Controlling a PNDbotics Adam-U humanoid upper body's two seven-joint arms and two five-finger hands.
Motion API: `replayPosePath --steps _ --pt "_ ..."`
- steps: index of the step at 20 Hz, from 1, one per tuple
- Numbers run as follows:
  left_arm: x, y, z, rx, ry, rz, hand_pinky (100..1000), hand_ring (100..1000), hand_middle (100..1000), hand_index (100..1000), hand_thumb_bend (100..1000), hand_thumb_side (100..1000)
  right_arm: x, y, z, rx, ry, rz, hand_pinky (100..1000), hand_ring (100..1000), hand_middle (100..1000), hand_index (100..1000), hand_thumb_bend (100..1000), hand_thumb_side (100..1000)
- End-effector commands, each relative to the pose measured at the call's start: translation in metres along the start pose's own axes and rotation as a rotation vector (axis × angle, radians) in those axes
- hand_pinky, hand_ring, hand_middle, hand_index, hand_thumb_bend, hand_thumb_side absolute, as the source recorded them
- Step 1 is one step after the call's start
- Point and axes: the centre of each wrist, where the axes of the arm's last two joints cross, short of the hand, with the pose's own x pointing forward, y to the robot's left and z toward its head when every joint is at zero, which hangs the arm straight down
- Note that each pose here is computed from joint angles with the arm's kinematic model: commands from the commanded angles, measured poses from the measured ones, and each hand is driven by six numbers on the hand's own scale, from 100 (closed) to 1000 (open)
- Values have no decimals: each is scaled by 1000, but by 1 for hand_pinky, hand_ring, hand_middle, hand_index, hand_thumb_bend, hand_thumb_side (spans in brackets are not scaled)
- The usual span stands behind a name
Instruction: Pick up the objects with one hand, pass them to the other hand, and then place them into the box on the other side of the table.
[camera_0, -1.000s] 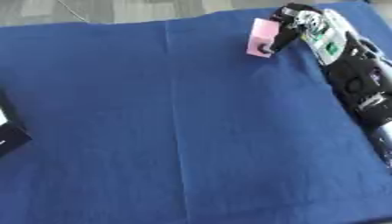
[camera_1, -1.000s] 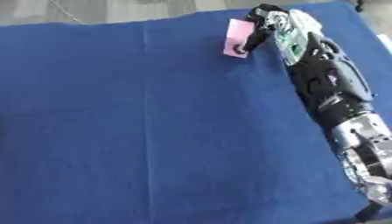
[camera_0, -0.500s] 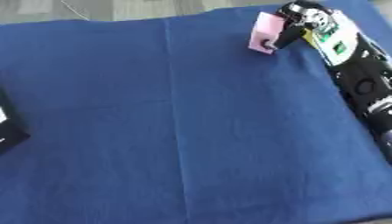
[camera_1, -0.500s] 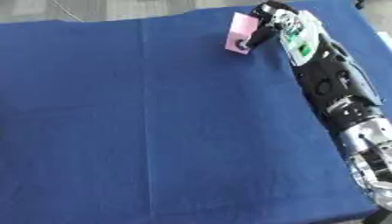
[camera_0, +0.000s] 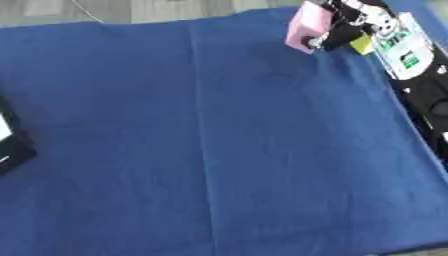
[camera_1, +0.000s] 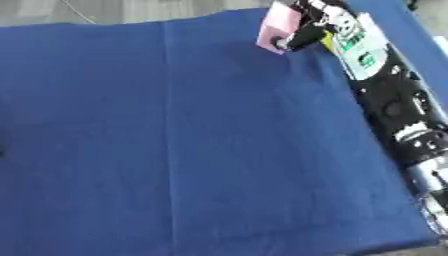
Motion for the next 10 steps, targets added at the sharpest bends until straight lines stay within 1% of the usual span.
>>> replayPosePath --steps 1,6,10 --pt "9 18 1 35 -41 -22 738 645 635 769 511 454 19 -13 9 -41 -88 -17 828 749 597 630 126 100" --pt "14 19 1 29 -78 -16 738 644 634 769 512 455 34 7 19 -31 -173 -91 823 745 598 632 118 100" --pt "20 20 3 1 -140 -8 738 642 633 773 508 457 45 23 26 -19 -224 -152 817 742 596 632 109 100"
